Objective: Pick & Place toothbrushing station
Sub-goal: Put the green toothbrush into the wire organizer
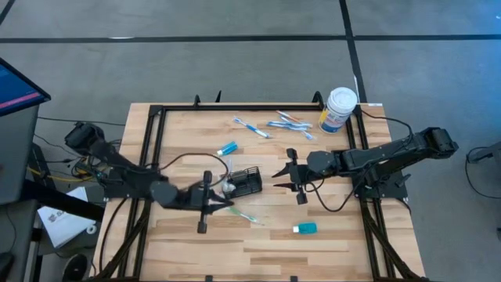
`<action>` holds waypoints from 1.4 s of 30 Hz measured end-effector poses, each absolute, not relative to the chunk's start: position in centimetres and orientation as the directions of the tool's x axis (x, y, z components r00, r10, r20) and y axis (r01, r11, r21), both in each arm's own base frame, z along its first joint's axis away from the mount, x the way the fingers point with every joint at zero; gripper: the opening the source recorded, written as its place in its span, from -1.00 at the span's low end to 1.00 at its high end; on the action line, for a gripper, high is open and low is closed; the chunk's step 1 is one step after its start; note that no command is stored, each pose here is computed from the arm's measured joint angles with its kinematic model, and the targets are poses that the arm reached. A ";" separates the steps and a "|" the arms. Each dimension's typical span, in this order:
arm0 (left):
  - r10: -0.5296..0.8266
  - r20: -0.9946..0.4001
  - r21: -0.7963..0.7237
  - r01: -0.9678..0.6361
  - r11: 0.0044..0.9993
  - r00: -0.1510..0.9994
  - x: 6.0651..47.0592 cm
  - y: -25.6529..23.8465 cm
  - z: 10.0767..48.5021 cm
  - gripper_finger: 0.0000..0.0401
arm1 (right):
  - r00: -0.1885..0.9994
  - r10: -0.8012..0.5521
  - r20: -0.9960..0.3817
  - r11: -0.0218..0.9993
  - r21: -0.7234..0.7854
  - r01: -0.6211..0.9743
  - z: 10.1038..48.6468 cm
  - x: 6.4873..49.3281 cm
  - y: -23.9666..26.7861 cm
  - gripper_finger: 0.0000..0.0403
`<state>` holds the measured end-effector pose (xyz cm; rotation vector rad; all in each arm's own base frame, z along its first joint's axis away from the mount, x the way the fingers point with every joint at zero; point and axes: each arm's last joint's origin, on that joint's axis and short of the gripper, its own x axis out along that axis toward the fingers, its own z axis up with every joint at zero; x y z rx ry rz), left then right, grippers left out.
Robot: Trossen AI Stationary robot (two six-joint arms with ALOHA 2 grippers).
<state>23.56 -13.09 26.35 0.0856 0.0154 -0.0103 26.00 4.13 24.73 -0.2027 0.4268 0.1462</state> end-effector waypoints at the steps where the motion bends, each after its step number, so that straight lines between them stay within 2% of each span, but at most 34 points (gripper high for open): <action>1: 0.011 -0.034 0.102 -0.008 0.995 0.999 23.6 -13.6 26.2 -1.00 | 0.900 0.098 -0.424 0.970 -0.160 -0.181 24.7 26.0 4.1 -0.39; 5: 0.058 -0.088 0.155 -0.044 0.987 0.994 23.9 -15.7 25.7 -1.00 | 0.900 0.098 -0.424 0.972 -0.155 -0.179 24.7 26.0 4.1 -0.39; 8: 0.031 -0.125 0.187 -0.008 0.982 0.992 24.2 -17.2 25.4 -1.00 | 0.900 0.098 -0.424 0.972 -0.155 -0.178 24.7 26.0 4.1 -0.39; 16: 0.068 -0.294 0.321 0.031 0.947 0.953 26.1 -19.3 22.0 -1.00 | 0.900 0.098 -0.424 0.972 -0.152 -0.177 24.7 26.0 4.1 -0.39; 30: 0.065 -0.409 0.307 0.071 0.949 0.910 27.6 -20.6 17.0 -1.00 | 0.895 0.097 -0.436 0.975 -0.140 -0.174 24.6 25.9 4.1 -0.39; 33: 0.086 -0.421 0.327 0.063 0.943 0.903 27.8 -20.6 16.1 -1.00 | 0.894 0.097 -0.437 0.975 -0.139 -0.173 24.6 25.9 4.1 -0.39; 39: 0.255 -0.352 0.484 -0.059 0.873 0.900 27.6 -20.4 16.1 -1.00 | 0.895 0.097 -0.436 0.975 -0.139 -0.173 24.6 25.9 4.1 -0.39; 42: 0.260 -0.349 0.520 -0.045 0.853 0.900 27.7 -20.4 16.1 -1.00 | 0.894 0.097 -0.437 0.975 -0.139 -0.173 24.6 25.9 4.1 -0.39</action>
